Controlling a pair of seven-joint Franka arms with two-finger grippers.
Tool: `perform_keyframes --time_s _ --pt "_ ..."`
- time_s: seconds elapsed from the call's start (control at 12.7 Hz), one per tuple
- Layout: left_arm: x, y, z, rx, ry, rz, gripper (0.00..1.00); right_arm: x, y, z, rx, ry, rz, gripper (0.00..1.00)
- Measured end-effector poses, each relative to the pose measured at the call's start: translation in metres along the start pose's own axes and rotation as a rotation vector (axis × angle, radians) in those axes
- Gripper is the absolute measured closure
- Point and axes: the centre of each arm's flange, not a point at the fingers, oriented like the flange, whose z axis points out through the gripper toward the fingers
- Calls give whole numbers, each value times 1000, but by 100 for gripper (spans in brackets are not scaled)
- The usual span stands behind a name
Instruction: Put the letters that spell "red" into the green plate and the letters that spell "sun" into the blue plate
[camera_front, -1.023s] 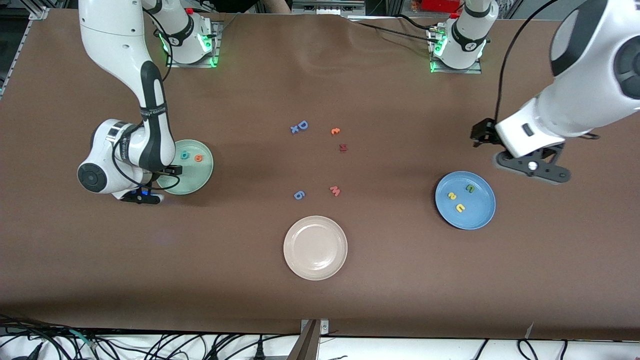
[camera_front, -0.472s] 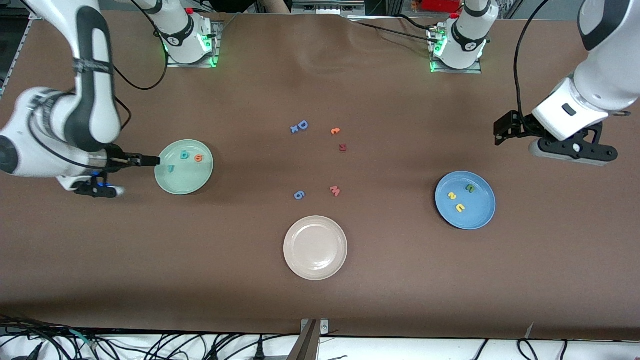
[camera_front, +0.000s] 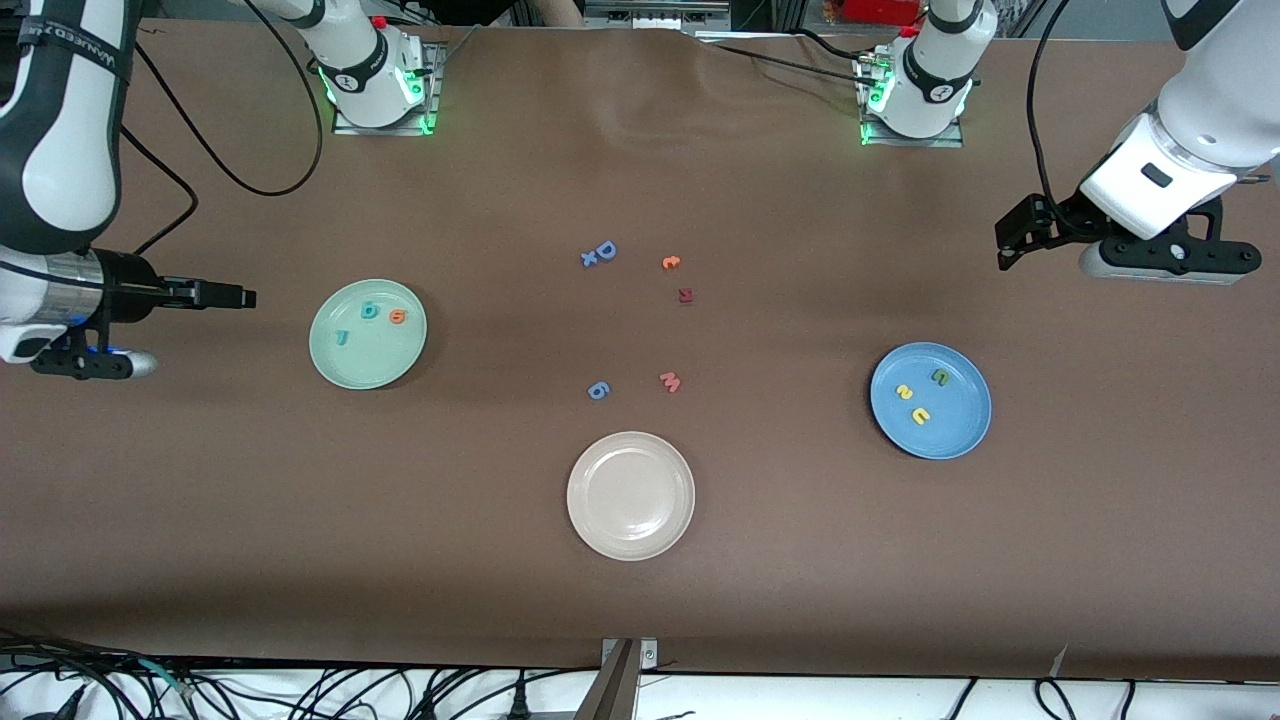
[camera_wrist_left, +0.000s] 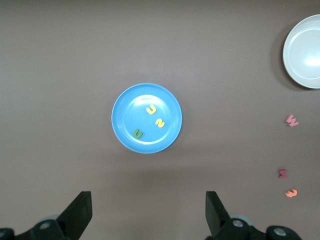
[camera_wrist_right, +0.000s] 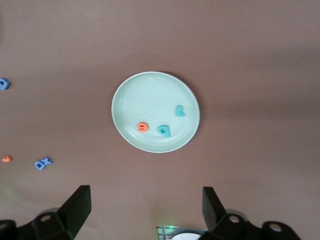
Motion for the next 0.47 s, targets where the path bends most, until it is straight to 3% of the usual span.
perform_keyframes --time_s 0.16,0.47 --pt "-2 -9 3 2 -25 5 0 -4 -9 -18 -59 28 3 1" --pt "-6 -10 7 5 -68 32 0 -5 -3 -37 -55 70 -30 1"
